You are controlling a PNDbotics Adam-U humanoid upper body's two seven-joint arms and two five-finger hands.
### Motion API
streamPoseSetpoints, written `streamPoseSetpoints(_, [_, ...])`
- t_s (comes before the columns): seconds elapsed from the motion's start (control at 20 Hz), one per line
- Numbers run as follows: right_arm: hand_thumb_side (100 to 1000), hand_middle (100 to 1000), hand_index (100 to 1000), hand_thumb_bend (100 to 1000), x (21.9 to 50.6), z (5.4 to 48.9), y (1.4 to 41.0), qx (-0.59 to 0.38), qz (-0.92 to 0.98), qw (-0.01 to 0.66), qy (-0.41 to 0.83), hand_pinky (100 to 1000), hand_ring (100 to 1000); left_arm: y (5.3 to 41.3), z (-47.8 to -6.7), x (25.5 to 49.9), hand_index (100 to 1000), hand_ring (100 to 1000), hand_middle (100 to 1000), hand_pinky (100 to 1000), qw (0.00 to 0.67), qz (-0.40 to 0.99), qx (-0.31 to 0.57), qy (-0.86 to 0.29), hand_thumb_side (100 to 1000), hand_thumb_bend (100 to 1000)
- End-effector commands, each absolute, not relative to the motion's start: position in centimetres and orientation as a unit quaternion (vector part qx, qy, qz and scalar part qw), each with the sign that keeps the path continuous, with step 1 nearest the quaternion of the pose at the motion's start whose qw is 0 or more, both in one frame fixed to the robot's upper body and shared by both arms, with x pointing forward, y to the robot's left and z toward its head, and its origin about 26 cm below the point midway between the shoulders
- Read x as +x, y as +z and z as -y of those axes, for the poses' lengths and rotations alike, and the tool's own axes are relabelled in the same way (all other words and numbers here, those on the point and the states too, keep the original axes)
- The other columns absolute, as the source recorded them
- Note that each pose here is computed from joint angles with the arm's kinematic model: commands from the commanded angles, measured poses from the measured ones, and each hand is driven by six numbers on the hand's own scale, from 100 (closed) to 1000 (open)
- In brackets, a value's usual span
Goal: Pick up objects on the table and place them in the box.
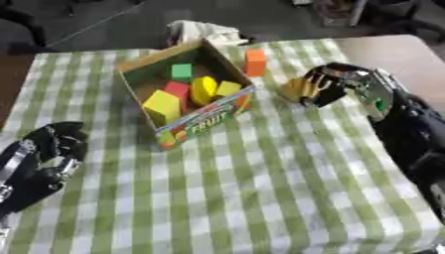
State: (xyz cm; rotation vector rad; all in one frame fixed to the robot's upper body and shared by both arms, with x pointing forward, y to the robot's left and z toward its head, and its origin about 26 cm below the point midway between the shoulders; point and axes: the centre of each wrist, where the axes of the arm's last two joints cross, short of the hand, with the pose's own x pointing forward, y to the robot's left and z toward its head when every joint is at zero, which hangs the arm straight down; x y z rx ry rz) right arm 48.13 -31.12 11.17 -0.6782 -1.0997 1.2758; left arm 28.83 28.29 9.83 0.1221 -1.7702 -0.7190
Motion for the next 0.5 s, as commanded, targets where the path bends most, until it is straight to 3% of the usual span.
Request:
streamPoseSetpoints(0.05, [231,683,809,281,48.2,31.38,11.42,-0.319,0.484,0.61,0.541,759,766,10.62,-28.48,28.89,832,678,662,638,0.566,0.762,0.058,-0.311,545,238])
streamPoseSetpoints(0.25, [100,542,677,249,48.11,31.18,11.19,-0.369,0.51,0.589,0.507,718,686,10.61,-28.49,28.89,832,678,665,638,0.567,0.762,0.059,-0.309,545,235])
streamPoseSetpoints(0.5, [100,432,548,208,48.05,30.96,11.04,-0.427,0.539,0.554,0.469,678,611,10.62,-28.42,28.91,832,678,666,637,0.567,0.762,0.057,-0.308,546,232])
